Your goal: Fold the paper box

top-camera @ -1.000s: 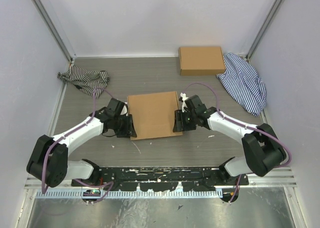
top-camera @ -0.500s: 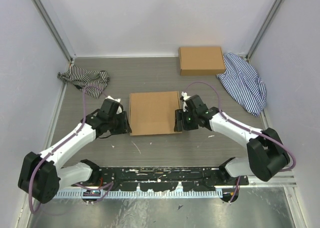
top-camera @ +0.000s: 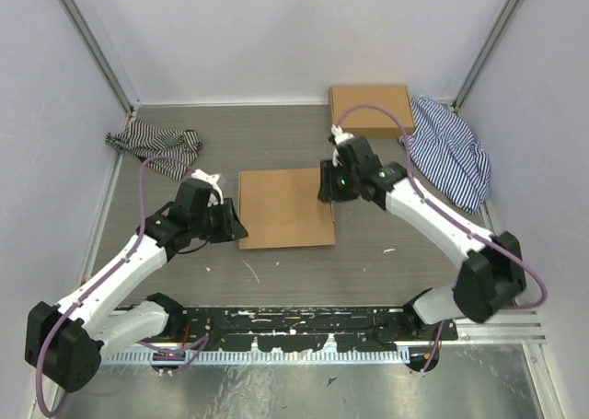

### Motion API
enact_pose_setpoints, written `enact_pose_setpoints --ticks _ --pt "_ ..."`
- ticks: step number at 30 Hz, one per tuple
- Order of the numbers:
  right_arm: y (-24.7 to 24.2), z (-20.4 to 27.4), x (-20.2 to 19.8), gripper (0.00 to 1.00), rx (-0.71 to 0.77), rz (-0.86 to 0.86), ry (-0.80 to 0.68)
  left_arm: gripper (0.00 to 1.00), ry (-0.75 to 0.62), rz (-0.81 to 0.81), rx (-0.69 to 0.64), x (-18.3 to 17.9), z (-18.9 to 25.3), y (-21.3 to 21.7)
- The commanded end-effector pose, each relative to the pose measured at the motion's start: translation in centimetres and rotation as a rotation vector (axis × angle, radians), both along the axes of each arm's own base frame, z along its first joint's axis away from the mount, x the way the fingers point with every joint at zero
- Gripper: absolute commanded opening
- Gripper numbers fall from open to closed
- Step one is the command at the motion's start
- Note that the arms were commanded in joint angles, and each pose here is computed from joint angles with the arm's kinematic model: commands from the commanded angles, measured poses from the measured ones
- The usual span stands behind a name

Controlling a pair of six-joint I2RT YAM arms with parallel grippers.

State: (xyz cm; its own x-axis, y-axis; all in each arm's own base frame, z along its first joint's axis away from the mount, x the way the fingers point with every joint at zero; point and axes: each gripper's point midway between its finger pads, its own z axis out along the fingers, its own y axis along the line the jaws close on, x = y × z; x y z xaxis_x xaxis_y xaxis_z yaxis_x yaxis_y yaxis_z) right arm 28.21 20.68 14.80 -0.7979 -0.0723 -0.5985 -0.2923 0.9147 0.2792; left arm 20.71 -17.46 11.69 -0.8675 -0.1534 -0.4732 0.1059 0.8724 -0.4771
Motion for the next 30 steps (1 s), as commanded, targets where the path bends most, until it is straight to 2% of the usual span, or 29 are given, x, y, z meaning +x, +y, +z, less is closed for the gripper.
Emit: enact_pose_setpoints --ticks 1,3,5,8,11,15,20,30 --pt "4.3 4.0 6.8 0.34 0.060 0.010 -0.114 0.38 -0.062 -0.098 -0.102 0.0 1.2 -2.7" --pt "6.1 4.4 9.7 0.19 0.069 0.015 -0.140 0.30 -0.066 -0.120 -0.092 -0.1 0.7 -3.1" --pt "8.1 4.1 12.5 0.10 0.075 0.034 -0.154 0.22 -0.063 -0.132 -0.087 -0.2 0.1 -3.4" --pt "10.7 2.4 16.4 0.07 0.065 0.068 -0.156 0.12 -0.063 -0.141 -0.075 0.0 -0.6 -3.8" --pt "12.4 -1.4 19.9 0.07 0.026 0.084 -0.149 0.11 -0.068 -0.155 -0.061 0.0 -1.2 -4.2" --pt "13.8 -4.4 22.3 0.08 0.049 0.107 -0.141 0.11 -0.072 -0.179 -0.024 -0.4 -2.3 -4.4" --pt "15.7 -6.8 21.9 0.10 0.094 0.207 -0.087 0.12 -0.055 -0.175 0.011 -0.7 -4.2 -4.0" --pt "16.5 -9.3 16.8 0.11 0.158 0.389 0.075 0.11 -0.071 -0.113 0.132 1.3 -6.9 -2.8"
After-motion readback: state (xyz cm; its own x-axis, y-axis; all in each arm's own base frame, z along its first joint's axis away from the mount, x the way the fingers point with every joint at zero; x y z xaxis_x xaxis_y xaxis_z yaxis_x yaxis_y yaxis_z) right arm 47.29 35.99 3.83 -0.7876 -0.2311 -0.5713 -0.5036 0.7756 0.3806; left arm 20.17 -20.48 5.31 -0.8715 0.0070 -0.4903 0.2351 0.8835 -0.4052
